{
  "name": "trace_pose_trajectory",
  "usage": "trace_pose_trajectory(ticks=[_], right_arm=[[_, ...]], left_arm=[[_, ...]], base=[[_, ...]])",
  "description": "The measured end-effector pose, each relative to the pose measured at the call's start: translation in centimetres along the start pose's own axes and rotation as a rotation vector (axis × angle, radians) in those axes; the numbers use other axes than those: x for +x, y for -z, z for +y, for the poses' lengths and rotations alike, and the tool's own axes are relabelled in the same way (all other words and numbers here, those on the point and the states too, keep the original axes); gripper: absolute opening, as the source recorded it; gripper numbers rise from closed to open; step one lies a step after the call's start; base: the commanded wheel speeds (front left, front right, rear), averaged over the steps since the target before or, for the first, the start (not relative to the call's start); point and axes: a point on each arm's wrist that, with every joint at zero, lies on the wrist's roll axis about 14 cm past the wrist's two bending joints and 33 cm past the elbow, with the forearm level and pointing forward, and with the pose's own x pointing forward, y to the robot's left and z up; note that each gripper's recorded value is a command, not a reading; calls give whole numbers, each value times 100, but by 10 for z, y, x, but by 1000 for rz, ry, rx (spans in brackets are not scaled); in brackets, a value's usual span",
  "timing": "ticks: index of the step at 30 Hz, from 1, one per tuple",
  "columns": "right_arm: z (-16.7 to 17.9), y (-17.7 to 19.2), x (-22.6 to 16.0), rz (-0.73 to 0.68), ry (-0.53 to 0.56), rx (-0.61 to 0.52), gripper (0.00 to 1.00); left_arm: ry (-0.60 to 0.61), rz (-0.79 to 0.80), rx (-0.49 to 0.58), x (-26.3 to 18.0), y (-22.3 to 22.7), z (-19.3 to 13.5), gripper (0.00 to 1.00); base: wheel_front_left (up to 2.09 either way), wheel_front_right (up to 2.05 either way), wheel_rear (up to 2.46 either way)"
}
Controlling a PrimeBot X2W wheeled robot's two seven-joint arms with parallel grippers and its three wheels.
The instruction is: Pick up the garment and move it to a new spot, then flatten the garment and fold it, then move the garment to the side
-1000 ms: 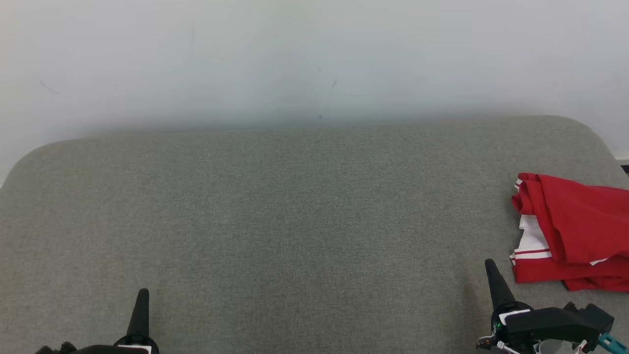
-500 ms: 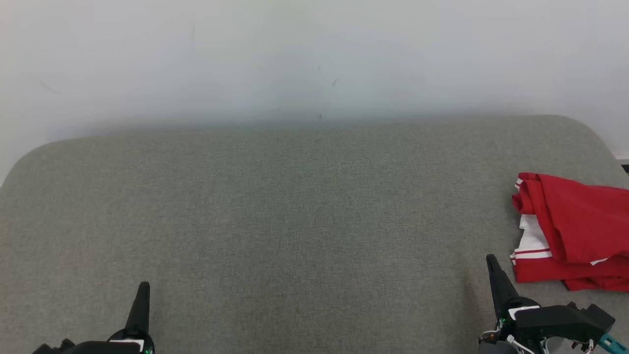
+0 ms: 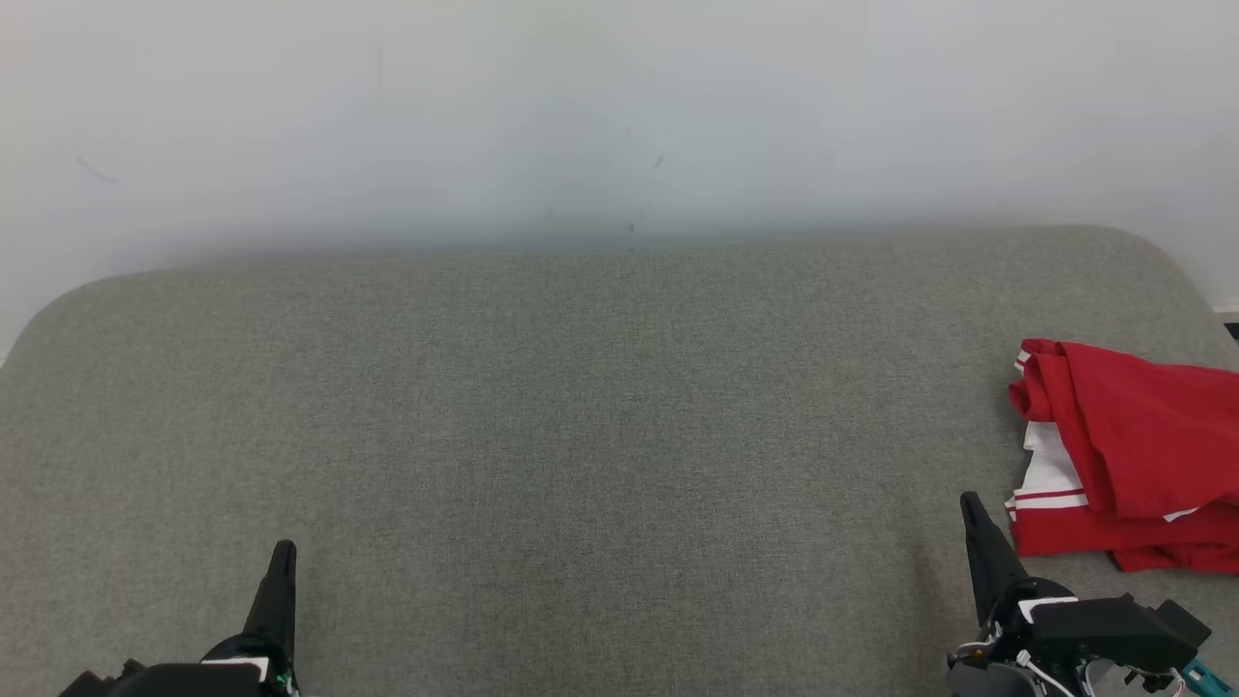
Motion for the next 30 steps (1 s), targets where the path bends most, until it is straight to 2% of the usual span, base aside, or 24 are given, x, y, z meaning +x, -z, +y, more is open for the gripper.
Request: trace_pose_trajectory(ticks=[11,30], right_arm=[[5,-1,1,2,-22,77,0],[6,-1,1,2,-23,78,0]], left_arm=[[23,7,-69,2,0,-6,0],[25,8,-71,2,0,-6,0]], base=[[0,0,0],[0,0,0]])
